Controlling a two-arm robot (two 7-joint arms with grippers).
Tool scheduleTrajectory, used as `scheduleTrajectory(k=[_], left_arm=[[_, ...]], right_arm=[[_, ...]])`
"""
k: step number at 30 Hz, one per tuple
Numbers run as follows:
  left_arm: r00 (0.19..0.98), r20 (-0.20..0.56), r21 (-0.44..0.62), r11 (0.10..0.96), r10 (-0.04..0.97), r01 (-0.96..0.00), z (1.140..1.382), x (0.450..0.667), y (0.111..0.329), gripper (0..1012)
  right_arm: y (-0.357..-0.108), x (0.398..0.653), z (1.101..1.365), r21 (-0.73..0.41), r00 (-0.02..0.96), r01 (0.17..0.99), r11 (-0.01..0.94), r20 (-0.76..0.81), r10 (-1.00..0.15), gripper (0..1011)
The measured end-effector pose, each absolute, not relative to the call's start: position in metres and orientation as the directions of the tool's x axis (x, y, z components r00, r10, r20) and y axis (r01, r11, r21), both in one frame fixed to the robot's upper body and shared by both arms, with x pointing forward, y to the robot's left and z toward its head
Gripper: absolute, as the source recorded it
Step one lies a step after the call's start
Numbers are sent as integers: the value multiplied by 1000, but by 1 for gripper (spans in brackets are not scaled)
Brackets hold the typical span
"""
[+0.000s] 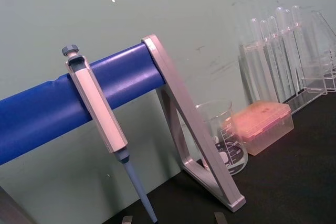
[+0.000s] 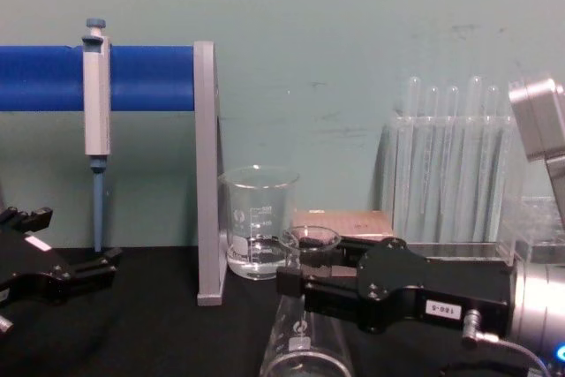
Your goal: Grasp the erlenmeyer flask with one hand, shake it three times, then place it back.
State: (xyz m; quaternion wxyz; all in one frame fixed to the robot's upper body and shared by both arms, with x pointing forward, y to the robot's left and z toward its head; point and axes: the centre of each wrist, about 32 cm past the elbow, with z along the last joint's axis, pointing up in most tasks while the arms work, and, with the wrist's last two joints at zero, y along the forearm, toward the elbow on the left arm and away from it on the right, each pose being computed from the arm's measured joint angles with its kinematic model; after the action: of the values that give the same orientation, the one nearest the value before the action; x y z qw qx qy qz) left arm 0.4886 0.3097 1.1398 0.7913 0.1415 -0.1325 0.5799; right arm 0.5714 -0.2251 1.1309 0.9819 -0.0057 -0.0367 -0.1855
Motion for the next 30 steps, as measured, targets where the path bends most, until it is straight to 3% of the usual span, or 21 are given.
scheduleTrajectory(k=[6, 22, 30], left_arm=[[292, 374, 70, 287, 880, -955, 1140, 489, 310, 1001], [292, 374, 70, 287, 880, -955, 1140, 489, 310, 1001], [292, 374, 70, 287, 880, -955, 1140, 489, 310, 1001]], right_arm=[[-225, 571, 1131, 3, 929, 365, 931, 74, -364, 449], [-225, 571, 1131, 4, 928, 367, 930, 68, -366, 449], [-224, 564, 1144, 68, 903, 424, 903, 45, -427, 449]])
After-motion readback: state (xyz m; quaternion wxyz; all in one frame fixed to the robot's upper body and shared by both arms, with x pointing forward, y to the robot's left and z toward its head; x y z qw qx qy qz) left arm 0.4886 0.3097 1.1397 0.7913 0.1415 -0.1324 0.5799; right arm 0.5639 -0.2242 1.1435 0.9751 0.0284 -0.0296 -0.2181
